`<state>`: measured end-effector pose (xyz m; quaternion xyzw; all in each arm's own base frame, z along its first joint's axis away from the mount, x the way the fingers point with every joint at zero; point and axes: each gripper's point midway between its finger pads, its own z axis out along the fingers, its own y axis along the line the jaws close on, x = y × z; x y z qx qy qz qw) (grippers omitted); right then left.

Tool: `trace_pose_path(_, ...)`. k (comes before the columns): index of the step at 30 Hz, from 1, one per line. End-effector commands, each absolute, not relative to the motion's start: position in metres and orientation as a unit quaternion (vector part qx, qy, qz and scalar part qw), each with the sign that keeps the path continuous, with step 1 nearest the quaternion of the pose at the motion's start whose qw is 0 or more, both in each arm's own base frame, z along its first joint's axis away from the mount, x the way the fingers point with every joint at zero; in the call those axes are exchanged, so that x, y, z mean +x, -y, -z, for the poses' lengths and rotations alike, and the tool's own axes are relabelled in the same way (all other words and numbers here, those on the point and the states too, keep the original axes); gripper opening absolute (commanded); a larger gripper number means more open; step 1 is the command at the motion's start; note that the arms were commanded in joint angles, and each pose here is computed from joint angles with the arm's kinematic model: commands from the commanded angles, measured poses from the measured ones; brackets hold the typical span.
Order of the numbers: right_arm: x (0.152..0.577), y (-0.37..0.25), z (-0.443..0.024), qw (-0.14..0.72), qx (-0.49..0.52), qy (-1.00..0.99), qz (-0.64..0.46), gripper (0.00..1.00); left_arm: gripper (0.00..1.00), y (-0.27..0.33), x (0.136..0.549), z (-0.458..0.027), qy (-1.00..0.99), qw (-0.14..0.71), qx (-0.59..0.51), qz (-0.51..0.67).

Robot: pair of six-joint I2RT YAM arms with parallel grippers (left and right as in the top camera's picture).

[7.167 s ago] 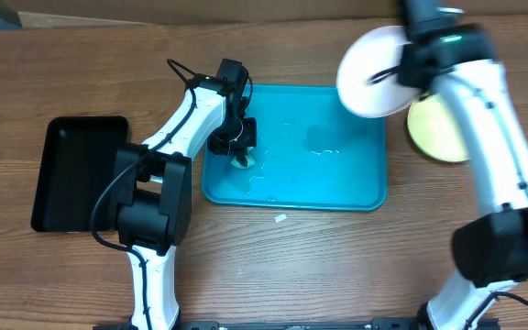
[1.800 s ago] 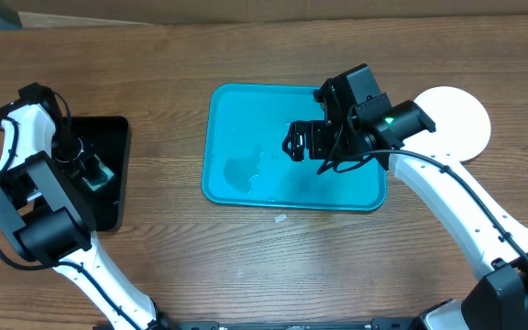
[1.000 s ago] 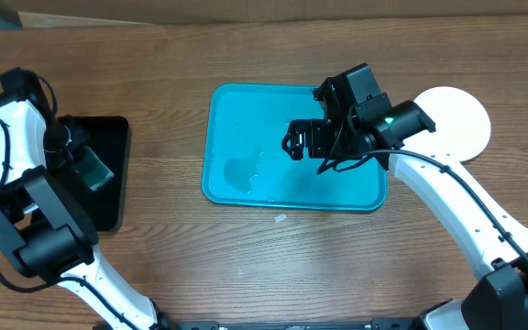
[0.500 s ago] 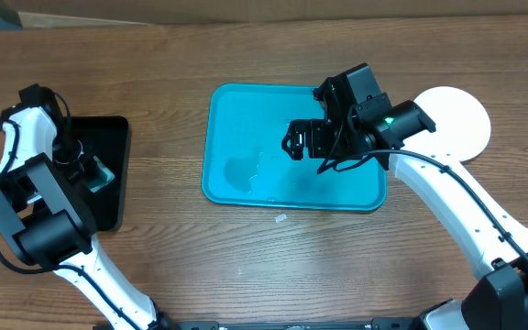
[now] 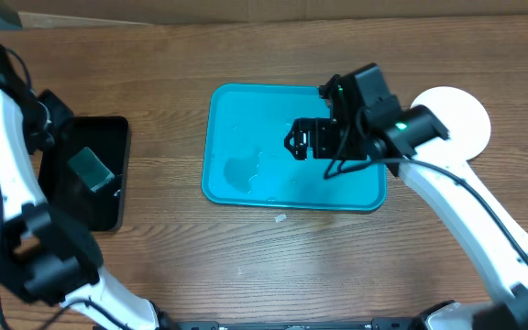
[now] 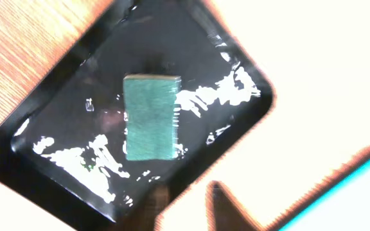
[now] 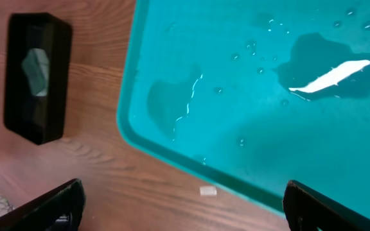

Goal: Clean dirty plates on tray and stack at the side

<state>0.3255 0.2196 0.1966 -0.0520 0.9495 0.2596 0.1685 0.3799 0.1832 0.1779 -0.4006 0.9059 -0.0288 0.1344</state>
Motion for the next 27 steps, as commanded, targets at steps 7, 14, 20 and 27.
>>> trace_pose_path(7,0.268,-0.160,-0.249,0.219,-0.029,-0.957,-0.186,1.00,1.00,-0.167,0.372,-0.192,-0.907,0.133,-0.396,0.057)
trace_pose_path(14,0.239,-0.135,-0.247,0.193,-0.019,-0.970,-0.146,1.00,1.00,-0.168,0.372,-0.192,-0.907,0.133,-0.396,0.055)
trace_pose_path(20,0.236,-0.134,-0.245,0.185,-0.019,-0.972,-0.144,1.00,1.00,-0.168,0.372,-0.192,-0.907,0.133,-0.396,0.055)
trace_pose_path(27,0.235,-0.134,-0.244,0.184,-0.019,-0.972,-0.143,1.00,1.00,-0.168,0.372,-0.192,-0.907,0.133,-0.396,0.055)
